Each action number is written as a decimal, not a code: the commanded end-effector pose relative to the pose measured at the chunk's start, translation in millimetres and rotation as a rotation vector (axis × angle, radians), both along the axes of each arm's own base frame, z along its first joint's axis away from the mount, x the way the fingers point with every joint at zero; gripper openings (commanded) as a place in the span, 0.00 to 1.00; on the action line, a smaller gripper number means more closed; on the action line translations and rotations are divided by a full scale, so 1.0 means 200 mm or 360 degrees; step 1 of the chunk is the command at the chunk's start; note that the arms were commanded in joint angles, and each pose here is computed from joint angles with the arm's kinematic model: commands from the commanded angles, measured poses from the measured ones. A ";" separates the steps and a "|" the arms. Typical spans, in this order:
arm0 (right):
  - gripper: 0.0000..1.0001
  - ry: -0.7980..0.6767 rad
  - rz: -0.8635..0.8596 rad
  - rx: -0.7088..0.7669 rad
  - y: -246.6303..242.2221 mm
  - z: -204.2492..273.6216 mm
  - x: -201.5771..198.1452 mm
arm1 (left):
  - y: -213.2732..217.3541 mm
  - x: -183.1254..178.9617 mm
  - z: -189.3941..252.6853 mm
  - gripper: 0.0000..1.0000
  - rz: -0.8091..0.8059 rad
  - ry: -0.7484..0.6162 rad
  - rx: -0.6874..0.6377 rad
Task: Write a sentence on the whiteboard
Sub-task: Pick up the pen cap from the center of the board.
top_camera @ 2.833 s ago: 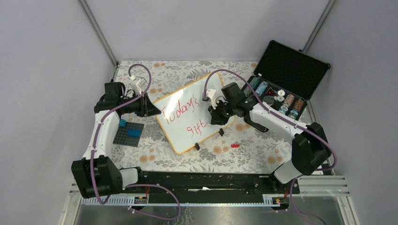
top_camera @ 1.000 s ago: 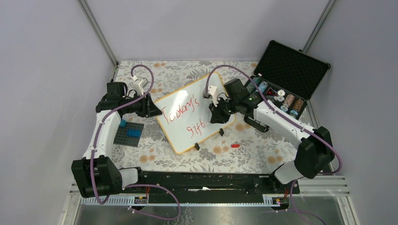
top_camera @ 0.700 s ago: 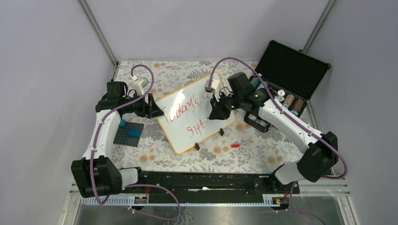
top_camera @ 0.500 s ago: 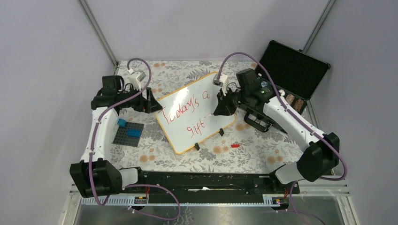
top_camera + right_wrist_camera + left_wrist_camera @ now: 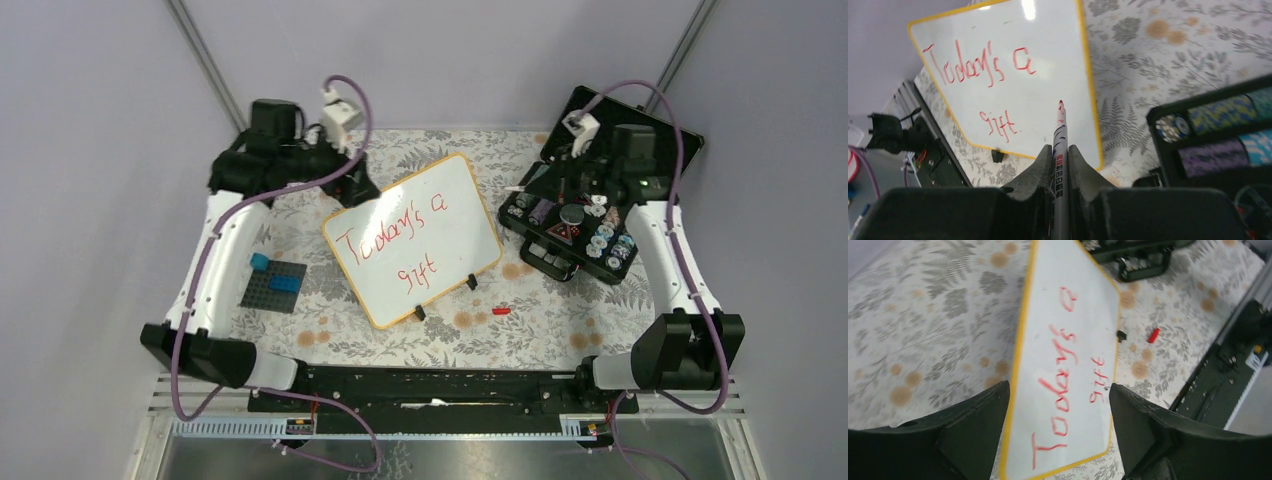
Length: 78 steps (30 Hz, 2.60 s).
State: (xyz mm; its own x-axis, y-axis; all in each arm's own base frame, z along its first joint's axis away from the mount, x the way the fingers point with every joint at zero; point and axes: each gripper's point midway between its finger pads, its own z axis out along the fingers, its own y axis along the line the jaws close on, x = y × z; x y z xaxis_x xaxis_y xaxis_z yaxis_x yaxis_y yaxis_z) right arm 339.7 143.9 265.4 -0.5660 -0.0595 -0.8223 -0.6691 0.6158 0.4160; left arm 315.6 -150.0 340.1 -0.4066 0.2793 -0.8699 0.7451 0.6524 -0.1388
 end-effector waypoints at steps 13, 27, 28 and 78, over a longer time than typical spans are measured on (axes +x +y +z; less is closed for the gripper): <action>0.00 -0.0013 -0.0503 0.0274 -0.46 0.09 0.07 | -1.25 -0.36 -0.67 0.72 -0.0962 0.0073 0.0533; 0.00 -0.0039 -0.0518 0.0241 -0.48 0.07 0.07 | -1.53 -0.53 -1.29 0.65 -0.1078 0.0217 0.0626; 0.00 -0.0034 -0.0514 0.0245 -0.48 0.07 0.07 | -1.53 -0.53 -1.32 0.64 -0.1075 0.0225 0.0640; 0.00 -0.0007 -0.0446 0.0283 -0.45 0.04 0.03 | -1.45 -0.62 -1.11 0.00 -0.1114 0.0137 0.0677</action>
State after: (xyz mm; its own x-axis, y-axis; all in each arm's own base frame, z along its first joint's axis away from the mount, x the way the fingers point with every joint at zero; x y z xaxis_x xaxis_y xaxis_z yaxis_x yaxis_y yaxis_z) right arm 350.1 50.3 259.3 -0.5793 0.2613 -0.7721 -0.4245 0.7119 0.5595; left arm 176.4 -437.6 52.2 -0.0752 0.8655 -0.4952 0.9959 0.0405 -0.0804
